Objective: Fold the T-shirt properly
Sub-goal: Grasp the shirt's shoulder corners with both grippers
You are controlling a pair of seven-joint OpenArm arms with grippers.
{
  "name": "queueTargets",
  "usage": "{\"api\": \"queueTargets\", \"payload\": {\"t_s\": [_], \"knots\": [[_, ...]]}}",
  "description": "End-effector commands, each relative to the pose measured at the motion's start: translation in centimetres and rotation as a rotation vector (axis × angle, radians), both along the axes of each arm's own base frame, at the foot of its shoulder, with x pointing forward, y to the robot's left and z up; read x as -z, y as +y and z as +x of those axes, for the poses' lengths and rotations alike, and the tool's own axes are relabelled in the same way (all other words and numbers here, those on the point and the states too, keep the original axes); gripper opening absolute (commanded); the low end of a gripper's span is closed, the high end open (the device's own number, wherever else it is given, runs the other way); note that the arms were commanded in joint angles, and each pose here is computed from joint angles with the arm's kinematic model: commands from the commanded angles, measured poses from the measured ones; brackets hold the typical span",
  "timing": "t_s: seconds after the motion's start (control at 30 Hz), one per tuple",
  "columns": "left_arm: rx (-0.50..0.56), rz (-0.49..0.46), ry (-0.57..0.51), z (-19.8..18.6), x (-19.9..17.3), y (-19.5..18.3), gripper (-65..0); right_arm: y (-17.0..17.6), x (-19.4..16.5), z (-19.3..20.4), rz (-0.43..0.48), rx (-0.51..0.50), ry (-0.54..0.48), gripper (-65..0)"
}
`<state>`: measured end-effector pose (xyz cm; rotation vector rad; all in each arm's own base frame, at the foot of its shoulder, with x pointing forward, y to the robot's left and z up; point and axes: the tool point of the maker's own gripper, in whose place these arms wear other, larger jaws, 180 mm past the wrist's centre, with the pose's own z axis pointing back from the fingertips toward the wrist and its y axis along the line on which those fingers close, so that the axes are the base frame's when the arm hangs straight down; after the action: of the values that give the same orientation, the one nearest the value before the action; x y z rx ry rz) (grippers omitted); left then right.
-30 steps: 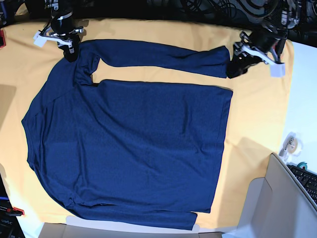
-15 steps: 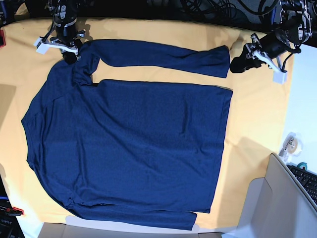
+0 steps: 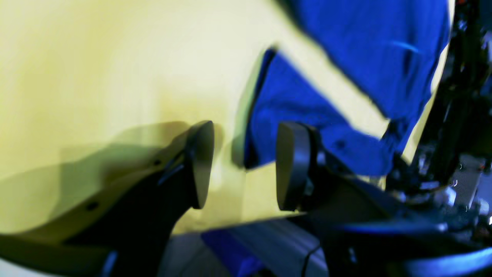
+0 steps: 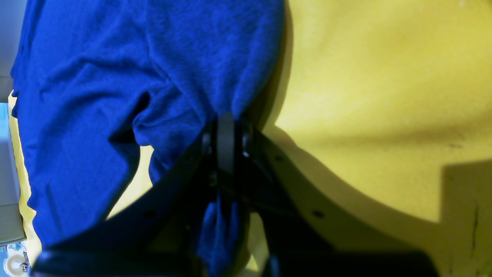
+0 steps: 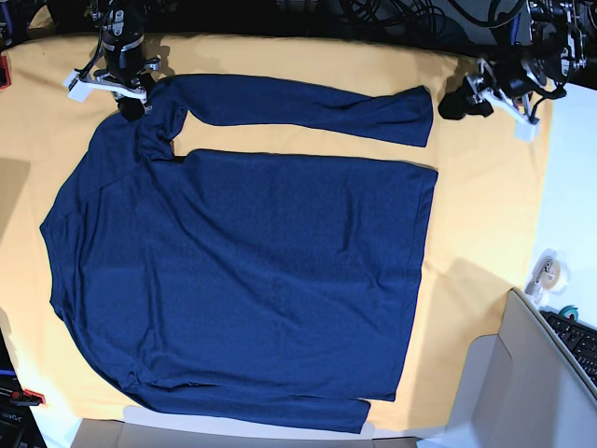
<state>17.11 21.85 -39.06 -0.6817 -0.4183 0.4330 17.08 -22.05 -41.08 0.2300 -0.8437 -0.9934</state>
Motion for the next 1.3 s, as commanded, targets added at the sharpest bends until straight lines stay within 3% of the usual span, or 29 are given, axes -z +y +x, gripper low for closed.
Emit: {"api": "queueTargets", "payload": {"t_s": [0.0,0.6,1.07,1.17,1.27], "knots": [[0.035,-0.023,-0.045,1.2,-0.8,-0.7,-38.2,-0.4,2.1,-2.6,0.013,0.034,0.139,-65.0],[0.107,0.036,-0.008,1.4,1.1,-1.7,-38.2,-0.4,2.0,-2.5,0.013,0.034,0.136,-65.0],[0.142,-0.029,0.013,0.5,1.9,-4.9,-38.8,-0.4,2.0,-2.5,0.013,0.034,0.136,-65.0],[0.142,-0.032,0.002,0.9,1.7,-5.0,-48.2,-0.4,2.0,-2.4,0.013,0.034,0.135,-65.0],[0.142,-0.030,-0.022,1.9,1.3,-5.0,-65.0,-0.5,2.0,-2.4,0.010,0.033,0.135,-65.0]]}}
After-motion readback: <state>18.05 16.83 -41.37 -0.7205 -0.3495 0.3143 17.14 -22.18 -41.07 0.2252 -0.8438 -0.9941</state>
